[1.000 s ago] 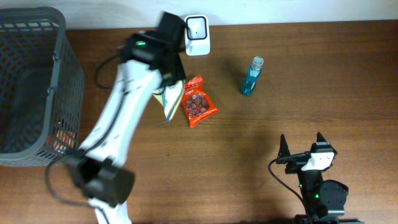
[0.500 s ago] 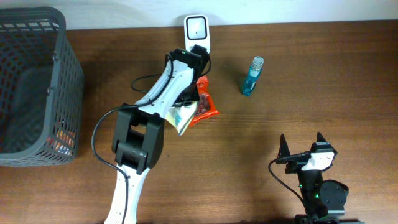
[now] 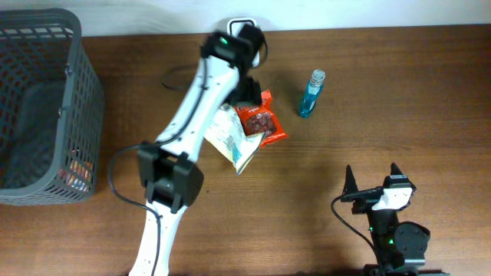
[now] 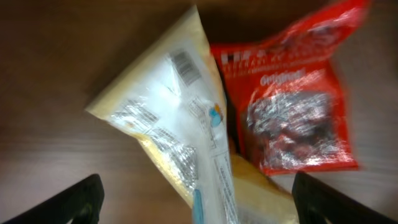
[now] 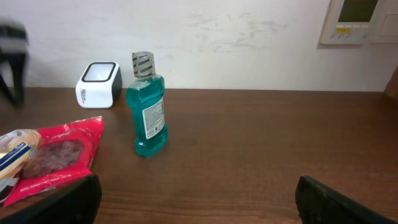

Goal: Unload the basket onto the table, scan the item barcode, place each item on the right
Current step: 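Place the white pouch on the table beside the red bag, then reach the left gripper into the basket and grasp the small orange box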

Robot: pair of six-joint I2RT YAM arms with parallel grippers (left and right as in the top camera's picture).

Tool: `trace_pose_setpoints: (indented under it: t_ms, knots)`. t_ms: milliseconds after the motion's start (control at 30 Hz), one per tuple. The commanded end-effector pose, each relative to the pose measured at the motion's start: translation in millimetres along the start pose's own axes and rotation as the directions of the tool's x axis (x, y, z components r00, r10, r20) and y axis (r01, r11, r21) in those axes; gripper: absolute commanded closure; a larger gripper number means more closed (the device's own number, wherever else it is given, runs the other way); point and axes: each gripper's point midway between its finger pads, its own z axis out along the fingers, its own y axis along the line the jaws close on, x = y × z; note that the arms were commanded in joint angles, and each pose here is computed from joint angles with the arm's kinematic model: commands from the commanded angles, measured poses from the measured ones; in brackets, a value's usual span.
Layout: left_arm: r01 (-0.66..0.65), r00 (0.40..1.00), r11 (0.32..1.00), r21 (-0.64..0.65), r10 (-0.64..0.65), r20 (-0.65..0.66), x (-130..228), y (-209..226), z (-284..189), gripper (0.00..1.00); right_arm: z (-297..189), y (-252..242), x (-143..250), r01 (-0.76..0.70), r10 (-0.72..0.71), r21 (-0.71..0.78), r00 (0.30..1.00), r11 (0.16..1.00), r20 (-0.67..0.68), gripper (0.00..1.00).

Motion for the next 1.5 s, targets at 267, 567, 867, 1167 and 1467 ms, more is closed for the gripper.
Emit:
trace_pose_setpoints:
  t_ms: [267,567,867,1167,1467]
  knots:
    - [0.327,0.655,0.931,0.163,-0.348,0.671,-45,253,-280,0.01,0,-3,3,-0.005,0.005,0.012,1.0,1.0,-0.002,0.02]
    - [0.785,0.516,0.619,0.036,-0.684,0.515,33,478,-219,0.07,0,-3,3,-0.005,0.005,0.012,1.0,1.0,-0.002,0.01]
    - [0.687,0.726,0.72,-0.101,-0.686,0.048,64,467,-53,0.21,0,-3,3,-0.004,0.004,0.012,1.0,1.0,-0.002,0.02]
    - [0.623,0.732,0.773,-0.12,-0.63,-0.259,126,429,58,0.32,0,-3,3,-0.005,0.005,0.012,1.0,1.0,-0.003,0.02]
    - [0.61,0.746,0.782,-0.126,-0.621,-0.24,129,431,80,0.32,0,-3,3,-0.005,0.005,0.012,1.0,1.0,-0.002,0.02]
